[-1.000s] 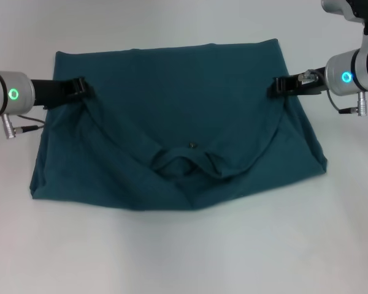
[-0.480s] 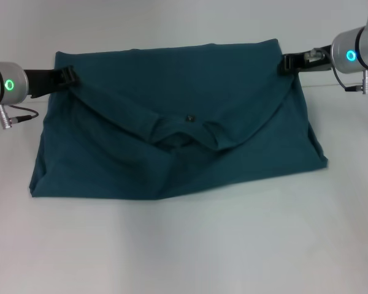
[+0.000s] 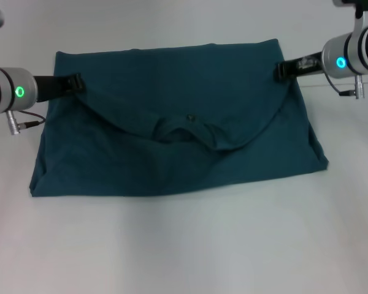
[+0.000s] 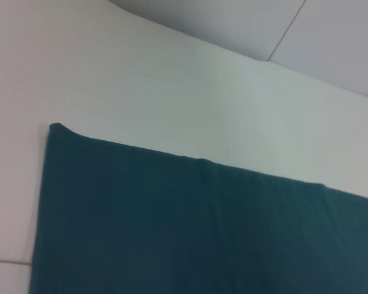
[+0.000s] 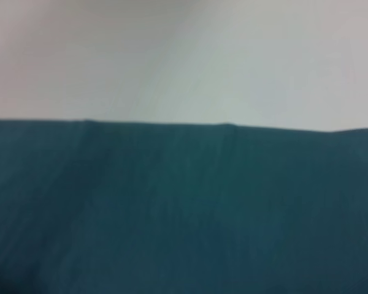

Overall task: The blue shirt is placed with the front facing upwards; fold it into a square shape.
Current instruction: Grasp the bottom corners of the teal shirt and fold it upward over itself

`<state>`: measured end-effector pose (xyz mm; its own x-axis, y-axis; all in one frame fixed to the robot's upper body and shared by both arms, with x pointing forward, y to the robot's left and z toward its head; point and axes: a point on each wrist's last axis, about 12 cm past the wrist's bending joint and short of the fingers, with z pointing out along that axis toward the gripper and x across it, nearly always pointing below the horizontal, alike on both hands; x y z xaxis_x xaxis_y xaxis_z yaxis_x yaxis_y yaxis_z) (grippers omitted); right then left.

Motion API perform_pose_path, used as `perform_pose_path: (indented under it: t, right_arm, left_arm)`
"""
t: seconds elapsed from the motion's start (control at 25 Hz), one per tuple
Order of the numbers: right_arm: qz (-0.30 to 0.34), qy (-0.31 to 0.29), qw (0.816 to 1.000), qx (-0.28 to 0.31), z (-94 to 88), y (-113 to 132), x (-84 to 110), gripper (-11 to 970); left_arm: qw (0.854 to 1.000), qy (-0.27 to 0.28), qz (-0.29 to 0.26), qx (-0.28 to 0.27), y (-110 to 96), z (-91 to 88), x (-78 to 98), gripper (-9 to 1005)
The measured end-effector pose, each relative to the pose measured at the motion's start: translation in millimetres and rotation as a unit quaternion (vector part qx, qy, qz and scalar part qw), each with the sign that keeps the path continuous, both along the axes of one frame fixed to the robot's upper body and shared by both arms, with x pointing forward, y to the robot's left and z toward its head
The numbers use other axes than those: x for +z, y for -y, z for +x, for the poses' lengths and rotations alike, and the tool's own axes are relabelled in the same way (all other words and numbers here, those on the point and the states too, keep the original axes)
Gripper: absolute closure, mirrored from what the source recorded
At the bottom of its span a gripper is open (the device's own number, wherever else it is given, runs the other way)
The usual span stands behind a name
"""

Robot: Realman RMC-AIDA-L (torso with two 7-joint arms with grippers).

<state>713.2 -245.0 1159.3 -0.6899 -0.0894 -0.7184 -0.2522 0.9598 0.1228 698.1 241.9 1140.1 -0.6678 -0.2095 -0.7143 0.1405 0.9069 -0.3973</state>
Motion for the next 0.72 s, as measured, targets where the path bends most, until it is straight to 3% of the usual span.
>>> perform_pose_path:
  t: [0.24,0.72]
  right_arm:
    - [-0.025,-0.002,1.0,0.009,-3.0,-2.4,-9.4,906]
    - [-0.052,0.013,0.998,0.029,-2.4,-2.5,-9.8,904]
  left_arm:
    - [1.0,0.002,0.031,-0.001,10.7,-3.1,-12.3,948]
    - [0.999,-0.011,0.033,0.001,5.0,-8.7,-21.2,947]
